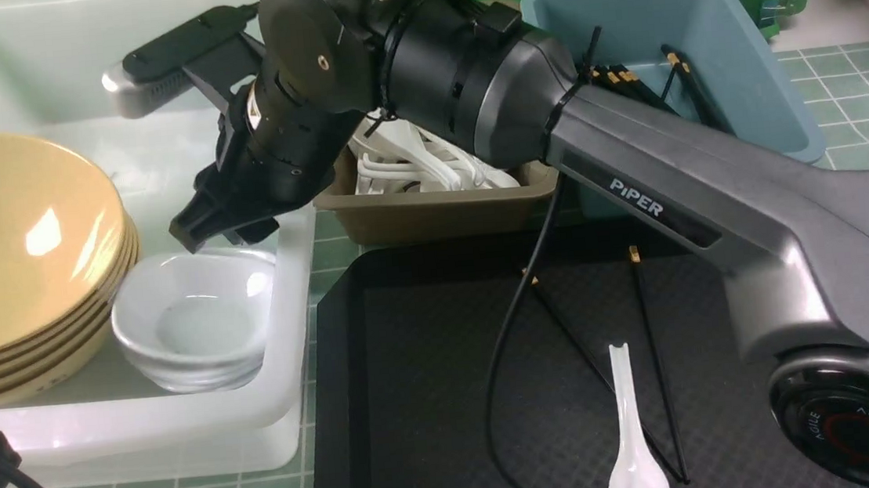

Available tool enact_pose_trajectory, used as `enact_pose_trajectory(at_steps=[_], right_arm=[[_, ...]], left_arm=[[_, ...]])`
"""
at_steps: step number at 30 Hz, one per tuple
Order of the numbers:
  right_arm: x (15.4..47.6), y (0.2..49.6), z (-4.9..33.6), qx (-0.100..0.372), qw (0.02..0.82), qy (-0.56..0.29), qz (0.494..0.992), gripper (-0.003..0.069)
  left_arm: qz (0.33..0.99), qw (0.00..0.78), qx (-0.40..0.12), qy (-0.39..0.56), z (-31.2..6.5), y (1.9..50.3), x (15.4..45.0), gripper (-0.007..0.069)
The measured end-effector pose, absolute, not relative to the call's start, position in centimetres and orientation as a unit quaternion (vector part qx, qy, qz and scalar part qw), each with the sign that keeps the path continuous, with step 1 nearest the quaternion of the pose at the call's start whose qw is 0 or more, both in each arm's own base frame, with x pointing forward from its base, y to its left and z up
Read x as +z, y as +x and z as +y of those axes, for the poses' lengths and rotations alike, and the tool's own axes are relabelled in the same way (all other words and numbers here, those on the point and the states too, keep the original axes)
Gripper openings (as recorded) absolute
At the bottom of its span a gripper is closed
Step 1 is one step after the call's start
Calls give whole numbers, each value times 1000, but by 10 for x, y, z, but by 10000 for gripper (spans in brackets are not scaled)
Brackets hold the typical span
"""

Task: On blue table put chopsticks spoon bowls plates into blue grey white boxes.
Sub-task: 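Place the white bowl into the white bin on top of the stacked bowls with the right gripper, then reach down and grasp the white spoon resting in the bowl with the right gripper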

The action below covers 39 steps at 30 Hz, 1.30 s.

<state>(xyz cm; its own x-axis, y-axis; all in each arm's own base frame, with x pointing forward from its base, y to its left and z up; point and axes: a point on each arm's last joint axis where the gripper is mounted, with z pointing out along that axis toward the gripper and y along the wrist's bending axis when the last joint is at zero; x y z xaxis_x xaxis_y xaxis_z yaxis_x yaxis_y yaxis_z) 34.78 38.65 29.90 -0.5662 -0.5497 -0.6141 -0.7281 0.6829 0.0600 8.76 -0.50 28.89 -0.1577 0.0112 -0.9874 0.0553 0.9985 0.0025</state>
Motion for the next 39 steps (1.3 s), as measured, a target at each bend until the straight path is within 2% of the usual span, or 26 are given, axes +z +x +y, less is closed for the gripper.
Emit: enact_pose_trajectory(at_steps=[4,8,11,13,17,18,19,21,22,28,30,33,39], right_arm=[[310,340,371,135,272,-380,874,384],[321,335,337,102,246,-389,882,384],[330,335,279,66,216,-359,905,384],[319,337,244,47,184,-331,924,384],[270,331,197,29,116,-287,950,384],[271,331,198,32,120,-286,950,384],[242,320,186,37,93,-273,957,384],[229,313,183,48,92,-266,959,384],[212,302,182,68,85,-251,962,384],[174,279,177,77,70,-239,965,381],[169,276,176,82,82,-234,965,359],[168,273,176,86,88,-235,964,290],[172,271,178,89,100,-249,959,80]], left_arm=[[762,647,-18,22,-5,88,288,3],[765,643,-18,22,-5,88,285,3],[763,645,-22,18,-5,88,286,3],[761,648,-27,13,-5,88,286,3],[758,651,-36,5,-6,88,287,3],[758,651,-36,4,-6,88,287,3],[758,651,-37,4,-6,88,287,3],[757,652,-37,3,-6,88,287,3],[757,652,-37,3,-6,88,287,3],[757,652,-36,1,-5,89,284,3],[757,652,-34,-1,-5,89,281,3],[758,652,-33,-3,-4,89,279,3],[757,652,-32,-4,-4,90,278,3]])
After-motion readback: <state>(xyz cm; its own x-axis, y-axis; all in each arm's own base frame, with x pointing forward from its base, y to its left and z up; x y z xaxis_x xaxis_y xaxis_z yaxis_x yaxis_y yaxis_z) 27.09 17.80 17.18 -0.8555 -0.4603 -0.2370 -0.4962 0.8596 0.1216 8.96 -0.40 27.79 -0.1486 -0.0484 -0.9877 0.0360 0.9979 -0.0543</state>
